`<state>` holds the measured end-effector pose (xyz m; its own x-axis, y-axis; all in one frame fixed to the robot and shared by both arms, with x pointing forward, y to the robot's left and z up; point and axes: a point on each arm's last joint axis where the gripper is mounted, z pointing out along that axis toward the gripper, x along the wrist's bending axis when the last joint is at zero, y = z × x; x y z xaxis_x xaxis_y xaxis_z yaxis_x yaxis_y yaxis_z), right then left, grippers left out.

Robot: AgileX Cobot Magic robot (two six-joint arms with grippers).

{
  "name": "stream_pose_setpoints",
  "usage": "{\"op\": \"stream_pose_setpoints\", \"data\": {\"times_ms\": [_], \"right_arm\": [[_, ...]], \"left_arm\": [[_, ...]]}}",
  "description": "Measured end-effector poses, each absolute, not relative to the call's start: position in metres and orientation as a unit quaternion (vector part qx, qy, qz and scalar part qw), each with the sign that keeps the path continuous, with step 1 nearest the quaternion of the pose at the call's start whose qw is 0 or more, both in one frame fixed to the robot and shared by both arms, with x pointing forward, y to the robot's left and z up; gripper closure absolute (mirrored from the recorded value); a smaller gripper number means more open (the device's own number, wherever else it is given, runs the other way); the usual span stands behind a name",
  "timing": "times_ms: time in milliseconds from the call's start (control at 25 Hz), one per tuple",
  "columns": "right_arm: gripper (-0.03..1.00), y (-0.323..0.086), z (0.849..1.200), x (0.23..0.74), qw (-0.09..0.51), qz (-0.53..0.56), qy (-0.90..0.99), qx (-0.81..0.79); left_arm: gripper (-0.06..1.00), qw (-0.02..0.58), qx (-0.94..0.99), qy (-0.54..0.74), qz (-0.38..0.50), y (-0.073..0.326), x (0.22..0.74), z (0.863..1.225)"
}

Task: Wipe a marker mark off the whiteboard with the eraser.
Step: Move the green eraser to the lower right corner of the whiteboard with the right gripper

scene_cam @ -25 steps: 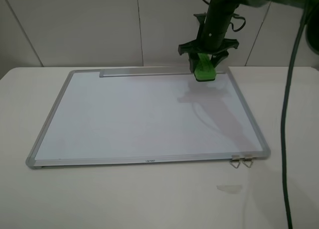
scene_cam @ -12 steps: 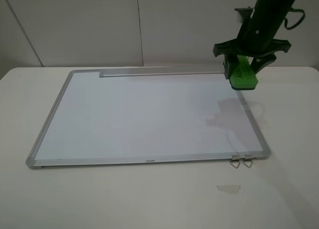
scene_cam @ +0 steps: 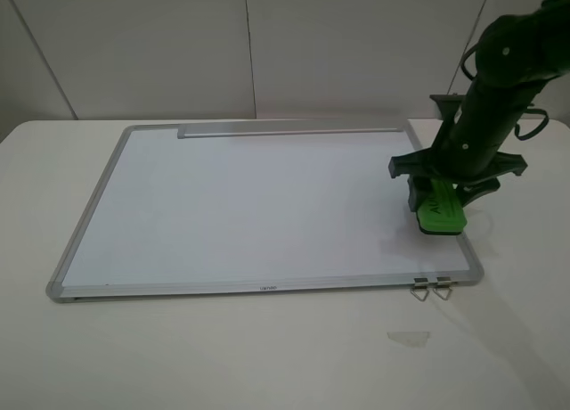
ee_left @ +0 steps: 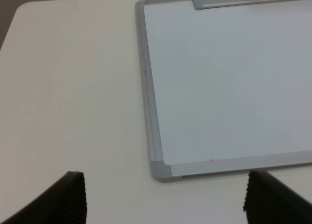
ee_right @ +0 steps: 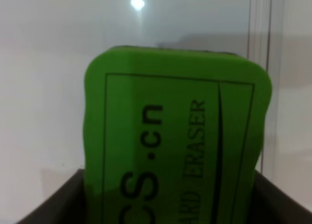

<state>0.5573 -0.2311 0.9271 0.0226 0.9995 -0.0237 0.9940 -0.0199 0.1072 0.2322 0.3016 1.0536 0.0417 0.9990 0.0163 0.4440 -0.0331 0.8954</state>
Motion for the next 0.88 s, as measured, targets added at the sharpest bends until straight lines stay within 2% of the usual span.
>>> {"op": "stream_pose_setpoints", "data": {"times_ms": [360, 600, 880], "right_arm": [[0.37, -0.232, 0.910, 0.544, 0.038, 0.035, 0.693, 0.720], [0.19, -0.233, 0.909, 0.541, 0.029, 0.019, 0.697, 0.716], [0.16, -0.236, 0.914, 0.529, 0.001, -0.029, 0.707, 0.706]], "left_arm": [[0.26, 0.375, 0.616, 0.585, 0.370, 0.302, 0.232, 1.054], [0.26, 0.375, 0.616, 0.585, 0.370, 0.302, 0.232, 1.054], [0.26, 0.375, 0.616, 0.585, 0.370, 0.302, 0.232, 1.054]]}}
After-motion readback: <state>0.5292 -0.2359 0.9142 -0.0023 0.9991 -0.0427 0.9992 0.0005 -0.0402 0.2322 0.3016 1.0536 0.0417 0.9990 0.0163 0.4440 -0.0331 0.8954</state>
